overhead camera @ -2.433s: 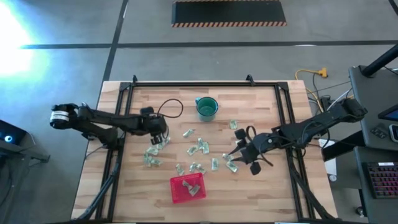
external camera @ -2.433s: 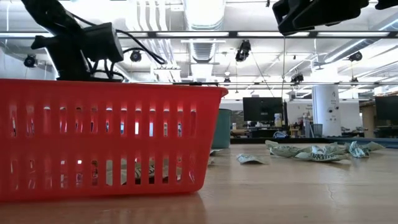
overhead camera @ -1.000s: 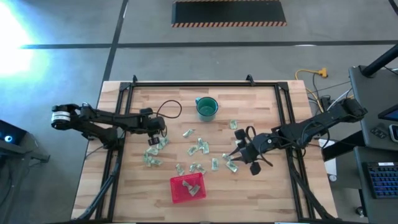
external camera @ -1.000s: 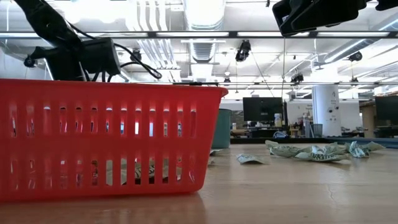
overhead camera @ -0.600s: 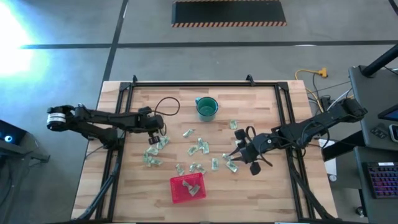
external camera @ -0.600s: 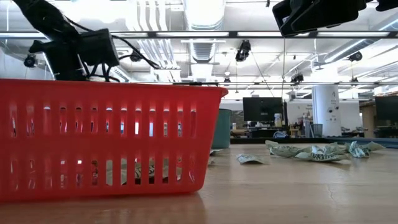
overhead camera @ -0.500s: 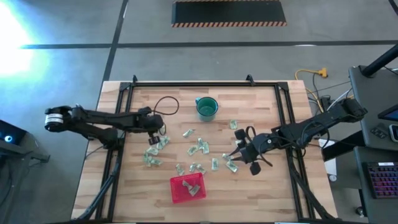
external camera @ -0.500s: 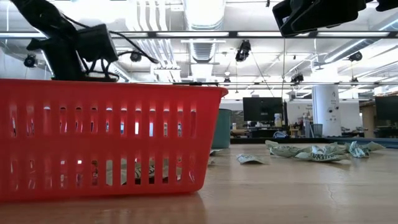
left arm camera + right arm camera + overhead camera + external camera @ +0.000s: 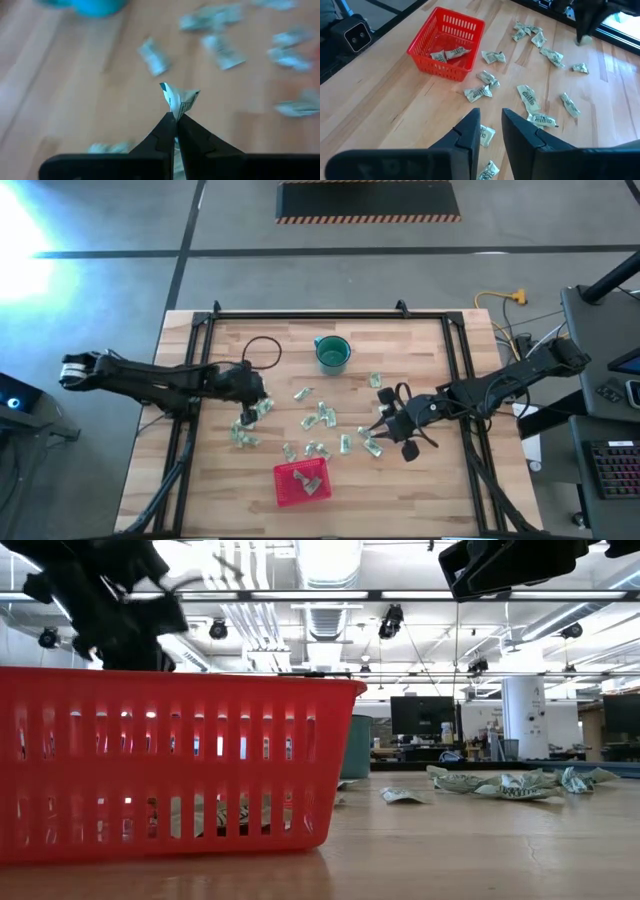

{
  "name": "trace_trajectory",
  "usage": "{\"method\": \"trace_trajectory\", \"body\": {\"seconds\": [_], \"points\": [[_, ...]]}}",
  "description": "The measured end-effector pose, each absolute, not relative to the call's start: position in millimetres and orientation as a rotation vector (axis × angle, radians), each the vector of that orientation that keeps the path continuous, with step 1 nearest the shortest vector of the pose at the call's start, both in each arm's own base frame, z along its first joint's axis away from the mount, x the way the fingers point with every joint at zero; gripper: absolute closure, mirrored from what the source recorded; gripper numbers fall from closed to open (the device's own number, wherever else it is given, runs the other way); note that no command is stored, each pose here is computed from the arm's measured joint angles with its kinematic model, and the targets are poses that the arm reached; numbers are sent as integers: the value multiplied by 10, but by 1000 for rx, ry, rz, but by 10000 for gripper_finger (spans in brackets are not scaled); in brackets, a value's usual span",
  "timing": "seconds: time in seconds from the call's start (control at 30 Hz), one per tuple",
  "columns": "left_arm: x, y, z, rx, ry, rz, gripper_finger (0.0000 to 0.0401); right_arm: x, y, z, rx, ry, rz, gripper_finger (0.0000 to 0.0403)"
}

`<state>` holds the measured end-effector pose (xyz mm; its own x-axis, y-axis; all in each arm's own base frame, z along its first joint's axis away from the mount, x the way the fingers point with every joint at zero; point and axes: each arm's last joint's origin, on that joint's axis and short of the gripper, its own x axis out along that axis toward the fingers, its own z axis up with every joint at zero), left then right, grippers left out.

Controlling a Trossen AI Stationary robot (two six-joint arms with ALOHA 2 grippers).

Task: Pick and place items into bin
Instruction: Put the green stevia packet into the red bin

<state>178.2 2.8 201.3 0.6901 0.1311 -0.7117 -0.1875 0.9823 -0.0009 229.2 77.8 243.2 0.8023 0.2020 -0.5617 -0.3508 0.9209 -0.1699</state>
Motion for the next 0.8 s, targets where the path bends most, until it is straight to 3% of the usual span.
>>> {"method": "trace_trajectory", "body": {"seconds": [0.43, 0.8], "points": [[1965, -465, 2145, 43, 553, -151, 400, 2289, 777, 2421, -273, 571, 301, 335], [2217, -829, 2017, 130, 536, -376, 400, 2288, 776, 2422, -268, 571, 299, 335]]}}
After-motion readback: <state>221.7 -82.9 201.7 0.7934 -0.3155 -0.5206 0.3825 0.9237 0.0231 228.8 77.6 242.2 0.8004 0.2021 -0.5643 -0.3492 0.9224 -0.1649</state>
